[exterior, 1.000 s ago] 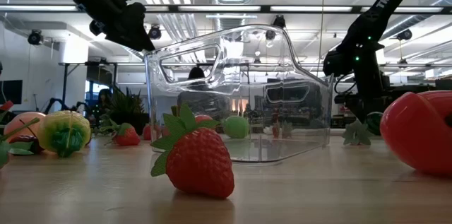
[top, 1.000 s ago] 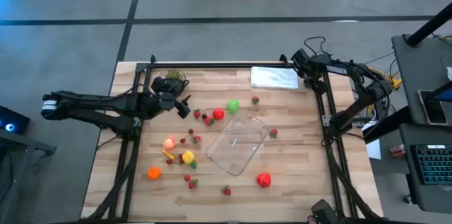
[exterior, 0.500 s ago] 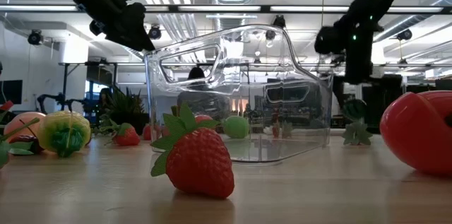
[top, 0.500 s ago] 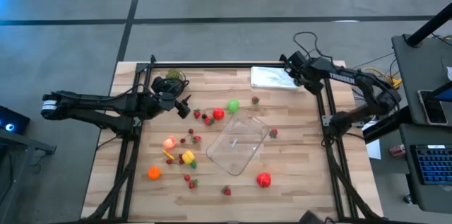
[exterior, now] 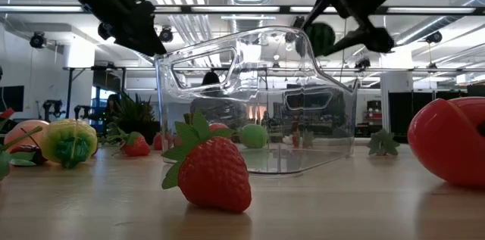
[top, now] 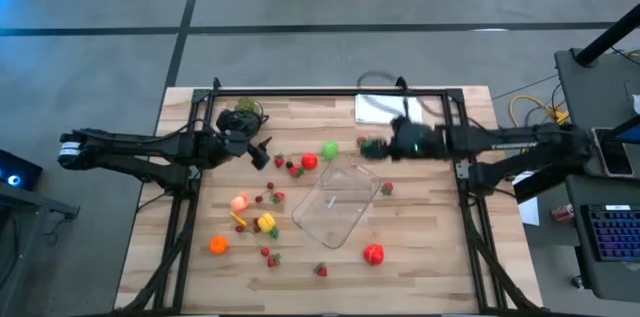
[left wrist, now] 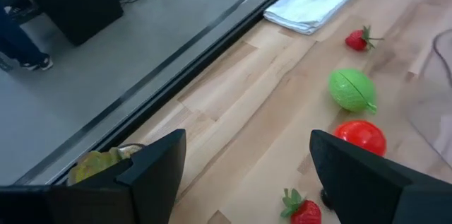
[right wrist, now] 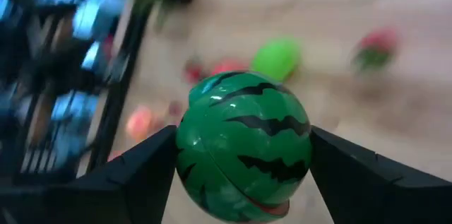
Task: Pick and placing Produce into tupperware
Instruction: Put the green watermelon into the transparent bin, then put the orange pumpkin into the transparent bin
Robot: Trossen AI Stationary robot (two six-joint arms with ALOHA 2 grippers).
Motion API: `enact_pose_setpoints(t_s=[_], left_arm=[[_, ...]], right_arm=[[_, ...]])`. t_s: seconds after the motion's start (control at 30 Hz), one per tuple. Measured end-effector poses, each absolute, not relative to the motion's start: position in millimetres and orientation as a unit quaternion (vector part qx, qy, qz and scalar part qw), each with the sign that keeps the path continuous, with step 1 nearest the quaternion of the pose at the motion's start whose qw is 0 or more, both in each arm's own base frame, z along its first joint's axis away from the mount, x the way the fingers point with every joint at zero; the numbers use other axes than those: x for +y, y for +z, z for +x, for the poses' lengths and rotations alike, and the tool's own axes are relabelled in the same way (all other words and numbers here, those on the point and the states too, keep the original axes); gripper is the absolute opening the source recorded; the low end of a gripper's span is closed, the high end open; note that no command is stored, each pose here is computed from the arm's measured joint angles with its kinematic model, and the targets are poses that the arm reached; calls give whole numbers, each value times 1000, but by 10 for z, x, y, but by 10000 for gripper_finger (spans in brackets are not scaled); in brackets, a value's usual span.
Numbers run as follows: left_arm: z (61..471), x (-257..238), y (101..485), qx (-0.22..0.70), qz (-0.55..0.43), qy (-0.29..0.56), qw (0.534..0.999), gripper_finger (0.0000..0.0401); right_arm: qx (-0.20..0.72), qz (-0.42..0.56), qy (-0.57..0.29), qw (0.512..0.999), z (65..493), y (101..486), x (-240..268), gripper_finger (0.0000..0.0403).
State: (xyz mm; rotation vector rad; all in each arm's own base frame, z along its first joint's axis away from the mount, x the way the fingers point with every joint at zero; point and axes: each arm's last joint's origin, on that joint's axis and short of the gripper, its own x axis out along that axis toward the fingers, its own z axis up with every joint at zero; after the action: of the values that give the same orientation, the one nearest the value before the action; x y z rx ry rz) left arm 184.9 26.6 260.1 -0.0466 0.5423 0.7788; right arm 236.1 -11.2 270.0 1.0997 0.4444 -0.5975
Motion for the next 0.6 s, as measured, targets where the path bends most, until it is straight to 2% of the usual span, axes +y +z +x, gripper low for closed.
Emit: enact_pose_setpoints(t_s=[0.13, 0.33, 0.6], left_arm=[[1860, 250, 2595, 268, -35, 344, 899, 286], [1879, 214, 2581, 284, -61, 279, 915, 286], [1884, 202, 2578, 288, -69, 259, 919, 286]], right_arm=[[251, 511, -270, 776, 2452, 2537, 213, 289], [280, 493, -283, 774, 2750, 2357, 375, 297], [377, 339, -260, 821, 3278, 2555, 469, 350]])
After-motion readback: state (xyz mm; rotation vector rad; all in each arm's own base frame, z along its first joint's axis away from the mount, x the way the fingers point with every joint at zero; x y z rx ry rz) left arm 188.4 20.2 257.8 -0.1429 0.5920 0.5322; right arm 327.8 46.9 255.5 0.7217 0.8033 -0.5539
